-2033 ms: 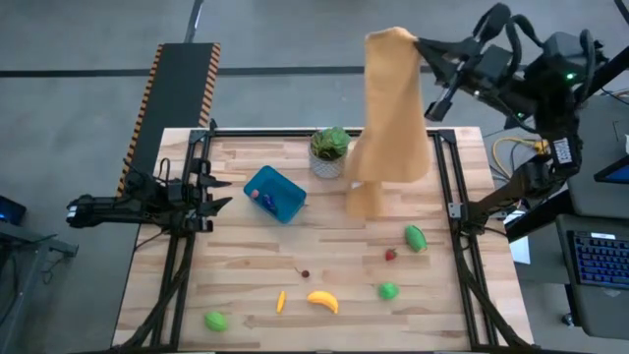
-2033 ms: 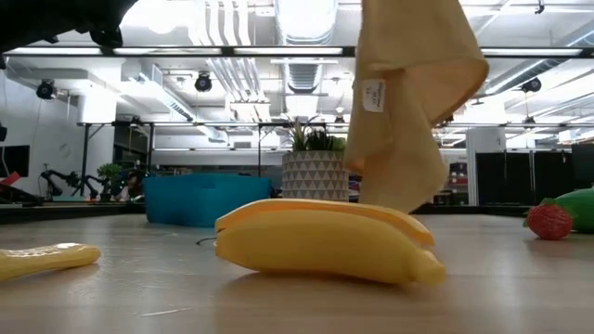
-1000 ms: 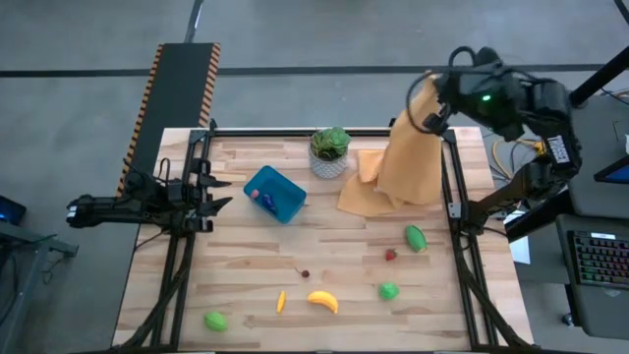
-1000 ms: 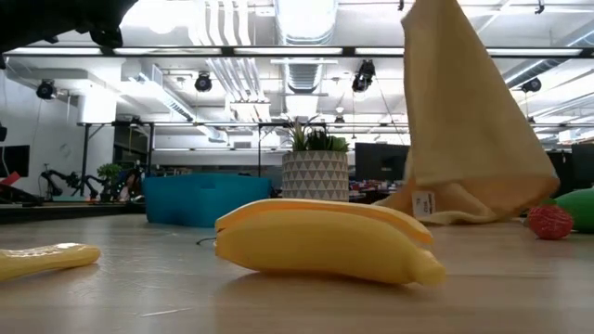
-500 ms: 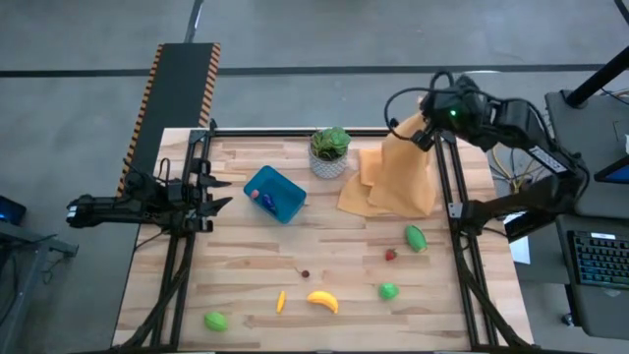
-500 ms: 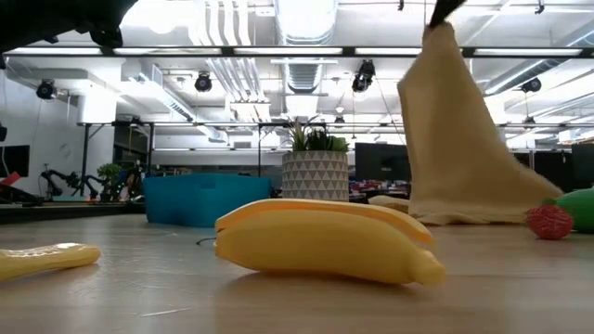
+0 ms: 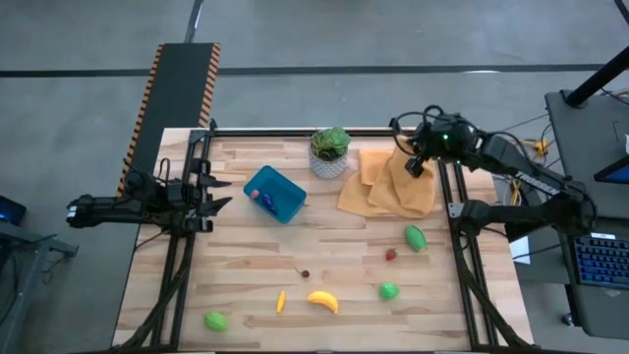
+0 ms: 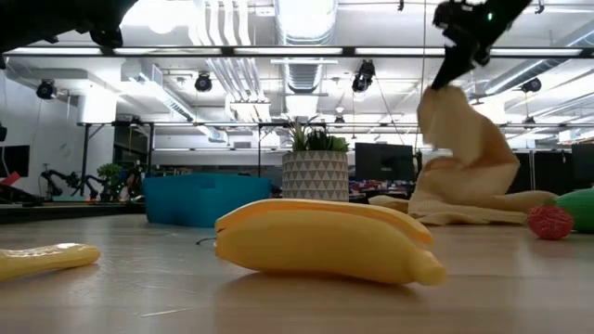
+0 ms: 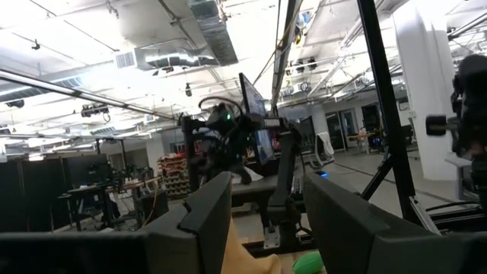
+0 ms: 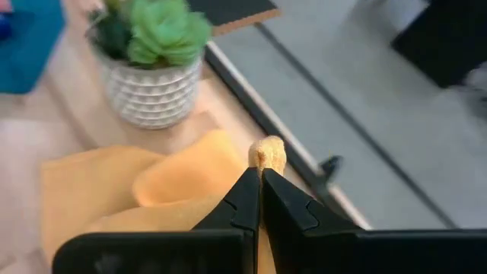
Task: Pick and placing Produce into tupperware
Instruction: Move the yellow towel to the top right of the table, then put the red strawberry into the blue bin
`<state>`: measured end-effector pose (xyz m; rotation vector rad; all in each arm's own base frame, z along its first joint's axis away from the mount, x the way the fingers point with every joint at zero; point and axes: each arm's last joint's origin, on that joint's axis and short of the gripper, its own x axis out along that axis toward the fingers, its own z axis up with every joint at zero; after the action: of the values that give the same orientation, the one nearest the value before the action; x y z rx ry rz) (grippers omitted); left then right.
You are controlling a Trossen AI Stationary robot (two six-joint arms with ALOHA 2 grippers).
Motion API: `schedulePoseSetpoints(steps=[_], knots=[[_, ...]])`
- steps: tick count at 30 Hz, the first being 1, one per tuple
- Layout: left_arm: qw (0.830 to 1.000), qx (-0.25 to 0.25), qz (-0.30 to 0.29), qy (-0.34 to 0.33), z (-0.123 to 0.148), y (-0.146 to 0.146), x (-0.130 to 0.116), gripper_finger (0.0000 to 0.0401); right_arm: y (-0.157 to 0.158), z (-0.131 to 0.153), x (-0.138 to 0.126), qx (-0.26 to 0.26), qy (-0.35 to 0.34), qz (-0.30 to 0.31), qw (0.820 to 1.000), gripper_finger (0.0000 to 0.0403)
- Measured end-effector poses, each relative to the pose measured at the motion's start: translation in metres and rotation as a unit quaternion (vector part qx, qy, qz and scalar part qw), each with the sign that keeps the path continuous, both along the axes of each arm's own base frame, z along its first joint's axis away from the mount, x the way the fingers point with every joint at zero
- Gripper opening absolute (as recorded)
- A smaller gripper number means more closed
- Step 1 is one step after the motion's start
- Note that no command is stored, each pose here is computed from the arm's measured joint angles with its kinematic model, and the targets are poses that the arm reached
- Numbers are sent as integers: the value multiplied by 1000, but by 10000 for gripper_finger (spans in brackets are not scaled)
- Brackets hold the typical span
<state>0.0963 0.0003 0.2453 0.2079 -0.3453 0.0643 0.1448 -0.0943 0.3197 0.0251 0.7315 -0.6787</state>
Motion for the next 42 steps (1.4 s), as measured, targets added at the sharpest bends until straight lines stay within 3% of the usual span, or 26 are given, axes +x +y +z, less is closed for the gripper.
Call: schedulePoseSetpoints(steps=[9, 21, 28, 42], knots=[[1000, 0, 0, 0, 0, 0, 0, 151, -16, -57, -5, 106, 16, -13, 994, 8], [1000, 0, 0, 0, 0, 0, 0, 151, -30, -82, 5, 143, 67, -17, 987, 8], [1000, 0, 0, 0, 0, 0, 0, 151, -32, -82, 8, 139, 64, -17, 988, 18], [1000, 0, 0, 0, 0, 0, 0, 151, -25, -61, 2, 116, 13, -1, 993, 122]])
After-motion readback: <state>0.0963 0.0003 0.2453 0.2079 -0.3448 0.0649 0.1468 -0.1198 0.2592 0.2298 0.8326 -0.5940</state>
